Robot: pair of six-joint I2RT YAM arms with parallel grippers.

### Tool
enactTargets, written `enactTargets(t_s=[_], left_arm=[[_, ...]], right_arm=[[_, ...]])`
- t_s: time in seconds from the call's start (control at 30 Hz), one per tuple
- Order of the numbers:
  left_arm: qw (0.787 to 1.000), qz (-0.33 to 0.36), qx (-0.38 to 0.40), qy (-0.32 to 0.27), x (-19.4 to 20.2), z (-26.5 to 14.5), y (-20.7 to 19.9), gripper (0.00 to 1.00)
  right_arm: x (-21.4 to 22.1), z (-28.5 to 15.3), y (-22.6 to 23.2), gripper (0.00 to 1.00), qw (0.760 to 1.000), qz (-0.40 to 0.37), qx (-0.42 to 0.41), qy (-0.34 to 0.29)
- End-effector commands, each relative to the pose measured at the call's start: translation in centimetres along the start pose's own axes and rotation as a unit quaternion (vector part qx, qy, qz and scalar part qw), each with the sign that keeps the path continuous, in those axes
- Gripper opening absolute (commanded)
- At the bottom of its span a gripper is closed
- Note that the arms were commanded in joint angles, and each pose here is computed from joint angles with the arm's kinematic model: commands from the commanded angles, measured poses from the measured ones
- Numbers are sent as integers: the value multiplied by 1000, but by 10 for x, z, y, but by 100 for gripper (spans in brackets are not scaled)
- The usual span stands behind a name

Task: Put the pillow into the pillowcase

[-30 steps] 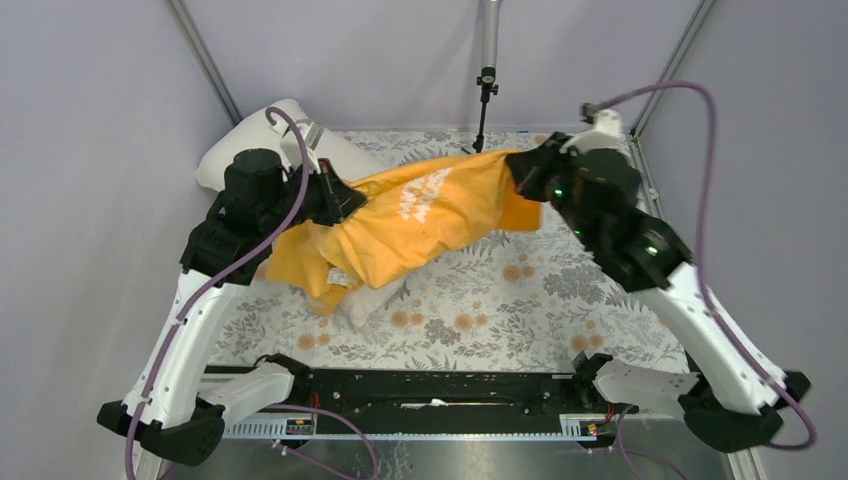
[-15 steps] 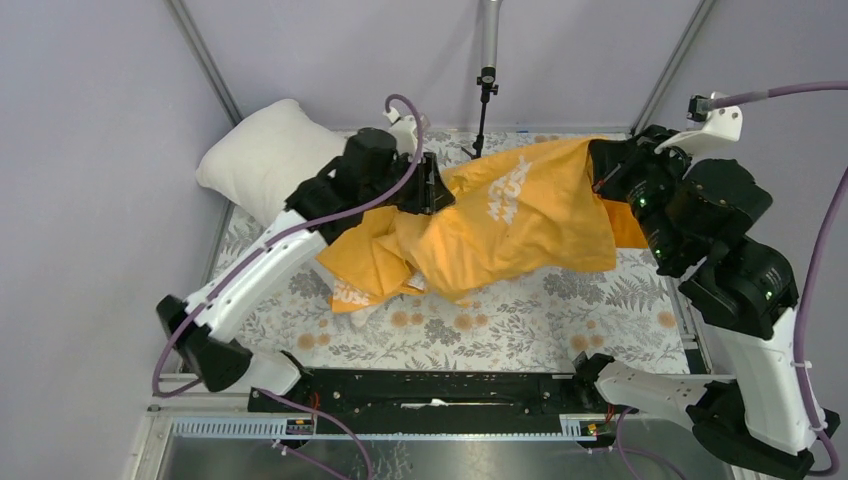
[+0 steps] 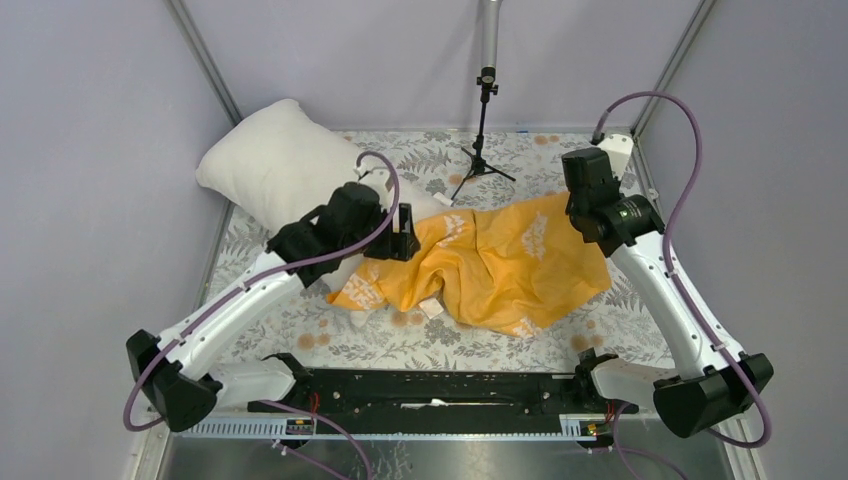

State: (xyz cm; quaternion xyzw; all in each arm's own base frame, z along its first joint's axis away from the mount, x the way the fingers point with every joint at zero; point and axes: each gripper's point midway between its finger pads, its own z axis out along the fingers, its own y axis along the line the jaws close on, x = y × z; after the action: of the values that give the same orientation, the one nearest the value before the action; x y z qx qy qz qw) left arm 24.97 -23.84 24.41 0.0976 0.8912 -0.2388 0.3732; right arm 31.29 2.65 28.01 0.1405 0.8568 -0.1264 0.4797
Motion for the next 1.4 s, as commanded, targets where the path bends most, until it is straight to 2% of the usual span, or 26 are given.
enactTargets(t_s=[0.0, 0.17, 0.33, 0.4, 0.5, 0.57, 0.67, 0.77, 0.83, 0.93, 1.03, 1.2, 1.37], left_arm=[[999, -24, -23, -5, 31, -5, 13, 71], [998, -31, -47, 9, 65, -1, 22, 70], [989, -47, -135, -38, 55, -12, 54, 70], [985, -46, -154, -61, 44, -16, 60, 67], [981, -29, -175, -73, 28, -15, 61, 45], [981, -14, -178, -74, 20, -12, 58, 22], [986, 2, -152, -72, 9, -12, 44, 0], [990, 16, -106, -88, -12, -24, 22, 0], [990, 29, -73, -119, -44, -44, 1, 0], [982, 36, -40, -180, -97, -86, -24, 0], [971, 39, -15, -235, -132, -129, -37, 0], [953, 73, 27, -293, -144, -183, -41, 0], [938, 104, 63, -326, -150, -224, -48, 0]], right_arm=[[-5, 7, -11, 0, 998, 61, -4, -4], [3, 16, -7, 0, 998, 62, -8, 8], [13, 19, -7, 0, 998, 61, -4, 19], [13, 19, -10, 0, 998, 60, 1, 16], [9, 14, -13, 0, 998, 65, 1, 13], [5, 9, -13, 0, 997, 71, -6, 9], [-3, -1, -21, 0, 997, 73, -2, -4], [-26, -17, -32, 0, 996, 83, 6, -30], [-56, -35, -37, 0, 993, 105, -4, -61], [-112, -77, -53, 0, 980, 149, -21, -129], [-163, -130, -78, 0, 956, 195, -47, -215], [-193, -192, -126, 0, 921, 231, -42, -310], [-199, -236, -165, 0, 896, 260, -33, -358]])
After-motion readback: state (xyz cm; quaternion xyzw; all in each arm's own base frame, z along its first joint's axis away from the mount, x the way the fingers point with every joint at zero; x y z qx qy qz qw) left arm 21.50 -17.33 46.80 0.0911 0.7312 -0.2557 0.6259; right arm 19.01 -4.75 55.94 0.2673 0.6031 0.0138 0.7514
